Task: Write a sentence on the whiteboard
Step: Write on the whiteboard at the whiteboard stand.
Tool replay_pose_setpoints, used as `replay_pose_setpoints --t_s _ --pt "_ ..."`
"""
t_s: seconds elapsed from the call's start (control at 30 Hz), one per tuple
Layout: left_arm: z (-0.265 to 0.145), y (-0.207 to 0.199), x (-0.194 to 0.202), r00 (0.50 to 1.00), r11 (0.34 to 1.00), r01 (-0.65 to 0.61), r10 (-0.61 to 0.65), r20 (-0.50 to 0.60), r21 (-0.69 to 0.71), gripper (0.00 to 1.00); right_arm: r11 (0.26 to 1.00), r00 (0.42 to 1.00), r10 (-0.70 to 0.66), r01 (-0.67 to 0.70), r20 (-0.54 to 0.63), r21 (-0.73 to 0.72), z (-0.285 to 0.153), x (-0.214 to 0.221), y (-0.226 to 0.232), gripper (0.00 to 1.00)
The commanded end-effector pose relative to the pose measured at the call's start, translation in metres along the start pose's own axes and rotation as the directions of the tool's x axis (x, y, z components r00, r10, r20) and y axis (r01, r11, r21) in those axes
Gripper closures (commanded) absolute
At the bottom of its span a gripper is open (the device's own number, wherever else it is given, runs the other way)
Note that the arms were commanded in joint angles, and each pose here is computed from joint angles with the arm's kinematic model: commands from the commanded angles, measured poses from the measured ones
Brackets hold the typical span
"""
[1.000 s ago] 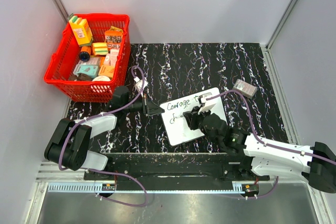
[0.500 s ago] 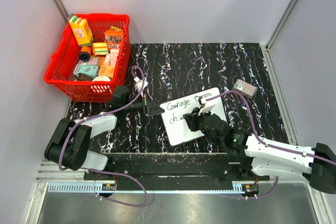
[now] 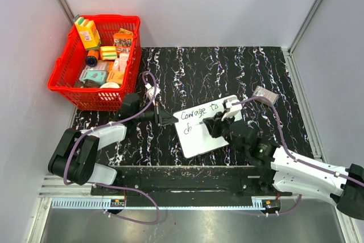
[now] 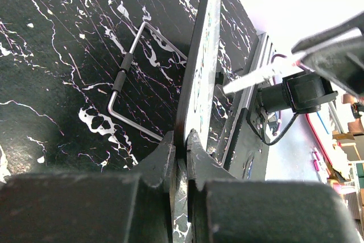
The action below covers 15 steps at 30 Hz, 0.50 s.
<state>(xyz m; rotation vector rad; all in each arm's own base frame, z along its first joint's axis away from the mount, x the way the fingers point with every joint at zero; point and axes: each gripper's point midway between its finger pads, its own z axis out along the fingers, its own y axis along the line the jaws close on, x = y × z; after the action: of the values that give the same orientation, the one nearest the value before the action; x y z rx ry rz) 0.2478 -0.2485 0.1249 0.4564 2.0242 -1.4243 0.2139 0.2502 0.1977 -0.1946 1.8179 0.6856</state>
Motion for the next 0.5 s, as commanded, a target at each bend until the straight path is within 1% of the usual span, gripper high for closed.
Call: replay_pose_setpoints --t_s 0.0,0.07,0.2,0.47 --pt "0.002 0.027 0.005 0.994 0.989 -0.107 0.107 -0.007 -0.097 1.00 0.994 0.997 0.076 -0.073 0.030 -0.084 0.003 -0.031 0.004 1.00" --pt "0.002 0.027 0.005 0.994 0.989 -0.107 0.107 -0.007 -0.097 1.00 0.992 0.994 0.095 -0.090 0.053 -0.093 0.001 -0.041 -0.002 1.00" --pt "0.002 0.027 0.004 0.994 0.990 -0.109 0.109 -0.004 -0.094 1.00 0.990 0.996 0.068 -0.061 0.055 -0.124 -0.004 -0.043 0.002 1.00" --pt "-0.003 0.026 -0.002 0.992 0.987 -0.115 0.119 0.029 -0.113 1.00 0.992 0.999 0.047 -0.046 -0.001 -0.120 0.002 -0.018 -0.003 1.00"
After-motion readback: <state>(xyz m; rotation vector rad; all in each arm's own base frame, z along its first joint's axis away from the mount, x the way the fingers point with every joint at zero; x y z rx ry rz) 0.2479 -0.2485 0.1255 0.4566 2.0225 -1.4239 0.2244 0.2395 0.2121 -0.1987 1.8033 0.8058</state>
